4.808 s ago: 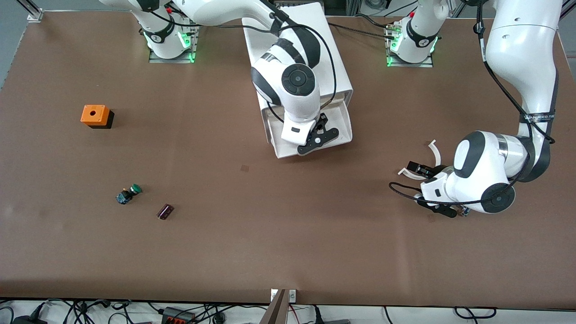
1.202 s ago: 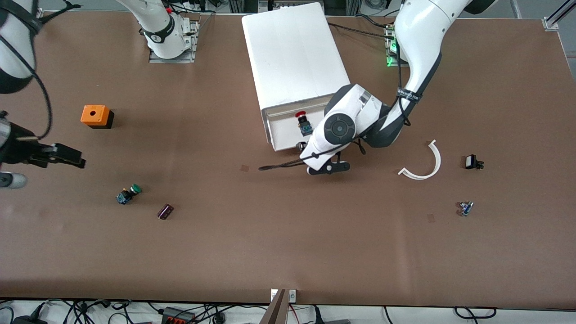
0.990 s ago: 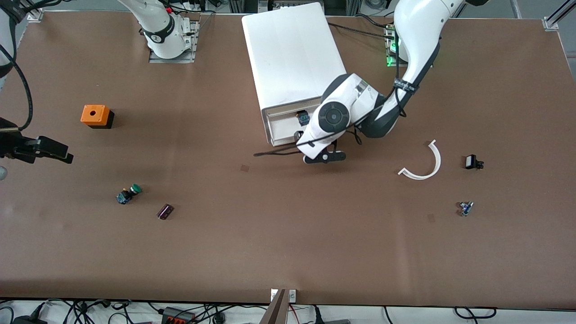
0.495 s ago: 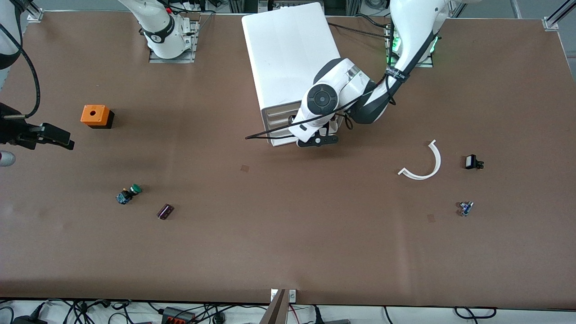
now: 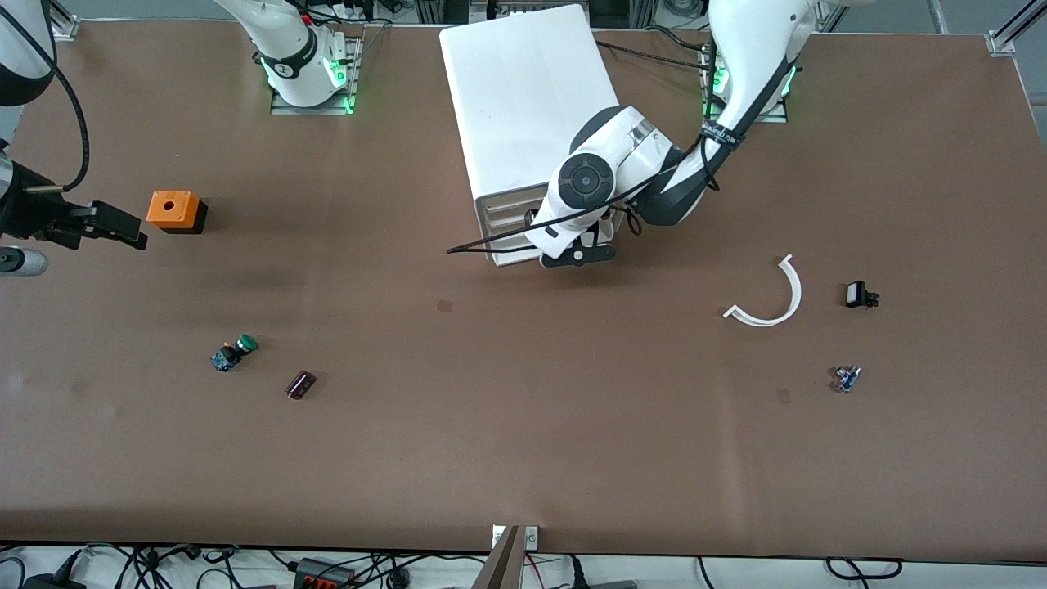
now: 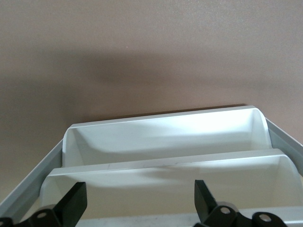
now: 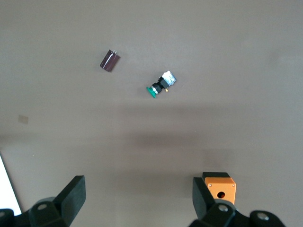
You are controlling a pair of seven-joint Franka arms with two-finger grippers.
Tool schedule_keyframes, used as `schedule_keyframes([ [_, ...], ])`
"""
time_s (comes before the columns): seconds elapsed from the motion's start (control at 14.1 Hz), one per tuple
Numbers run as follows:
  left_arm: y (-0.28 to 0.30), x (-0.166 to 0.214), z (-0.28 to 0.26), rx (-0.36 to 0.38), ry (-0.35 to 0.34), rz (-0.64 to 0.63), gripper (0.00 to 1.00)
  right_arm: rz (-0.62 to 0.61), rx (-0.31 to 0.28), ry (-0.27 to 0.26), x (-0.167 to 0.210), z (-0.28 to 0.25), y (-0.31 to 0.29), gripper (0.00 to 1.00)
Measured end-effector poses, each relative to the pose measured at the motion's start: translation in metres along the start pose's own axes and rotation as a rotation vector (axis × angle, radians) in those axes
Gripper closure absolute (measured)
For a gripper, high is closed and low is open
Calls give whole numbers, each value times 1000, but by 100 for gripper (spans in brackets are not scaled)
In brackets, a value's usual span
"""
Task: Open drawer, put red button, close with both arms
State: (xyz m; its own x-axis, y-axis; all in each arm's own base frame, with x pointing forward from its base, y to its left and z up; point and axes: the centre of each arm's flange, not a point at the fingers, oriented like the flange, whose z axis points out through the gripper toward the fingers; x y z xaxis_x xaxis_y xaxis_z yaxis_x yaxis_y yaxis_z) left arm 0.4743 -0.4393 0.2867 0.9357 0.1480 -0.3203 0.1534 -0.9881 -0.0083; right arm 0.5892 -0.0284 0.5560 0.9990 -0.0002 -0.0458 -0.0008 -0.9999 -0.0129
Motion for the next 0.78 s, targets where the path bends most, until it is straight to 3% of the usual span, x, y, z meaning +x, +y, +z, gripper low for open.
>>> schedule_keyframes([
  [0.49,-10,14,-12,-14,14,-16,0,-20,-24,15,-13,0,-7,0],
  [0.78,-71,88,-79,-19,172,26,0,-12,-24,17,-13,-1,-8,0],
])
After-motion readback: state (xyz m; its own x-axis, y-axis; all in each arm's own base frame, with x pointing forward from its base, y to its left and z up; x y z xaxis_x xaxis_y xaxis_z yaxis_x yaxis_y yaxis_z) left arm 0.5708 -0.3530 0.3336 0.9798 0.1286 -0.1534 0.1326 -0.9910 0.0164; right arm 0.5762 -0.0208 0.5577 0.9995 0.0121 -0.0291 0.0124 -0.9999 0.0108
